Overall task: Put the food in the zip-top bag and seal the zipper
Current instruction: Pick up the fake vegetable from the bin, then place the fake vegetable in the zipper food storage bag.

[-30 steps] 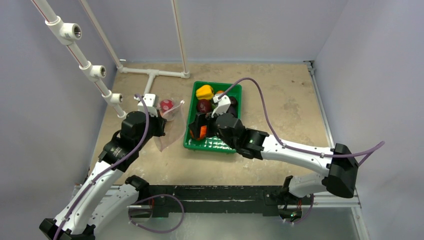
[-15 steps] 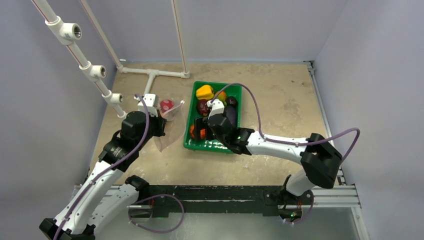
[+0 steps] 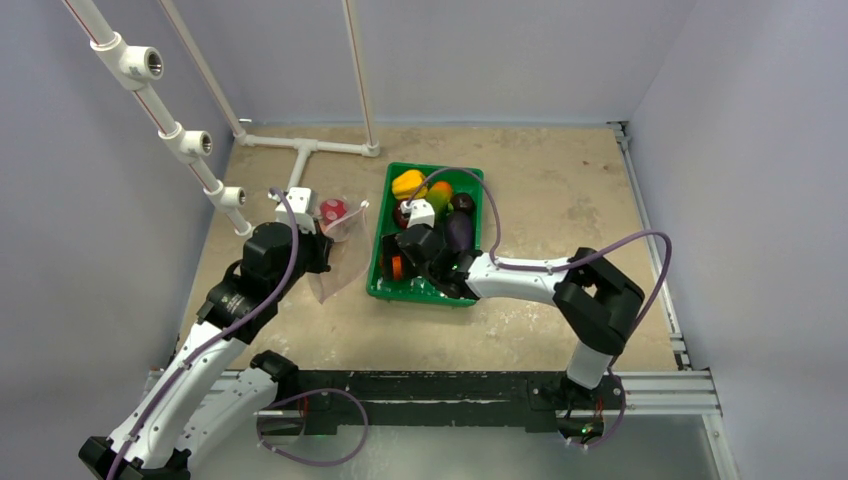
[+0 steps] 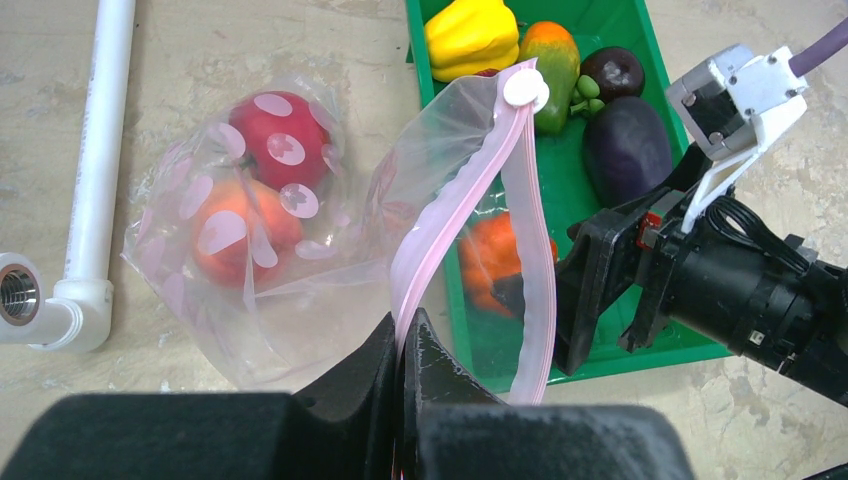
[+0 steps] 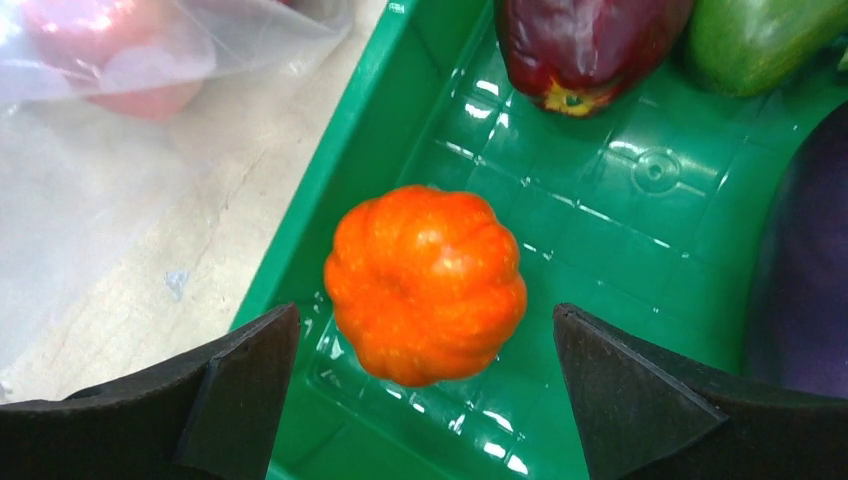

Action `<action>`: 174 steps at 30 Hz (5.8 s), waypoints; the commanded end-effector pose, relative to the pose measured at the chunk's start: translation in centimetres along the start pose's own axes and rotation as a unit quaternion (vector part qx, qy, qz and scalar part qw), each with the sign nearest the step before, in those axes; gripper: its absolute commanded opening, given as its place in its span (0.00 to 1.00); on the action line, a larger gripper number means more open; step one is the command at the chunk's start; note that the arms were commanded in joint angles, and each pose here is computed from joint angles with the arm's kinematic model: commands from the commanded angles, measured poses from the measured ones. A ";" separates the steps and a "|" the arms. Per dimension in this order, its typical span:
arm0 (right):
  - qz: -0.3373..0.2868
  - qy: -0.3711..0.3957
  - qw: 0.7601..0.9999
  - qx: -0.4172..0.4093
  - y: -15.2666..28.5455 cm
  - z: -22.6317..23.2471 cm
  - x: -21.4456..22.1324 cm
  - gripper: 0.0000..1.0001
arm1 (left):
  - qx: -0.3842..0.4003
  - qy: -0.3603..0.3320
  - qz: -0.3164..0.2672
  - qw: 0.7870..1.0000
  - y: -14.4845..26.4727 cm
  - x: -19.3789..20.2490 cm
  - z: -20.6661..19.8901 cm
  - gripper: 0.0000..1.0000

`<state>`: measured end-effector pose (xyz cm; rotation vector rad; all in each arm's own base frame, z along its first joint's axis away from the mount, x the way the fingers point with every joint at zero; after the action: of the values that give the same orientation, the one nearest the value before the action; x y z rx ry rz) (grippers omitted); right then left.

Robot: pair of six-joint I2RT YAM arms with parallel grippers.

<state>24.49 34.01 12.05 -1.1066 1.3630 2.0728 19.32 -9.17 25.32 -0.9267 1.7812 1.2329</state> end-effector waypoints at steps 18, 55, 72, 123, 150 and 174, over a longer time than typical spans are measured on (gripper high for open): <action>-0.019 0.006 0.999 0.034 -3.1 0.6 -0.9 0.99 | 0.008 0.000 -0.016 1.000 0.1 -0.6 -0.2 0.00; -0.111 -0.032 0.993 -0.022 5.9 2.3 -8.9 0.47 | 0.008 0.000 -0.015 1.000 0.0 -0.6 -0.2 0.00; -0.187 -0.011 0.967 -0.175 12.9 7.1 -12.3 0.47 | 0.009 -0.001 -0.014 1.000 0.0 -0.6 -0.2 0.00; -0.175 0.014 0.962 -0.209 9.9 13.6 -11.6 0.79 | 0.008 0.001 -0.014 1.000 0.0 -0.6 -0.2 0.00; -0.178 0.050 0.969 -0.166 6.9 13.9 -10.4 0.99 | 0.013 -0.001 -0.020 1.000 0.3 -0.7 -0.3 0.00; -0.125 -0.031 0.983 -0.133 7.3 11.5 -7.5 0.80 | 0.005 0.003 -0.025 1.000 0.4 -0.8 -0.1 0.00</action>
<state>19.68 42.63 23.17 -1.3448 0.9353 2.1161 19.34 -8.76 25.73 -0.9561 1.7540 1.2305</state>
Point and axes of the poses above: each gripper's point midway between its finger pads, its own y axis back along the fingers, its own z axis along the line the jaws close on, x = y × z, the point moved 6 cm from there along y, back along the fingers, and after that the axes turned 3 degrees about y, right-handed, at the moved point
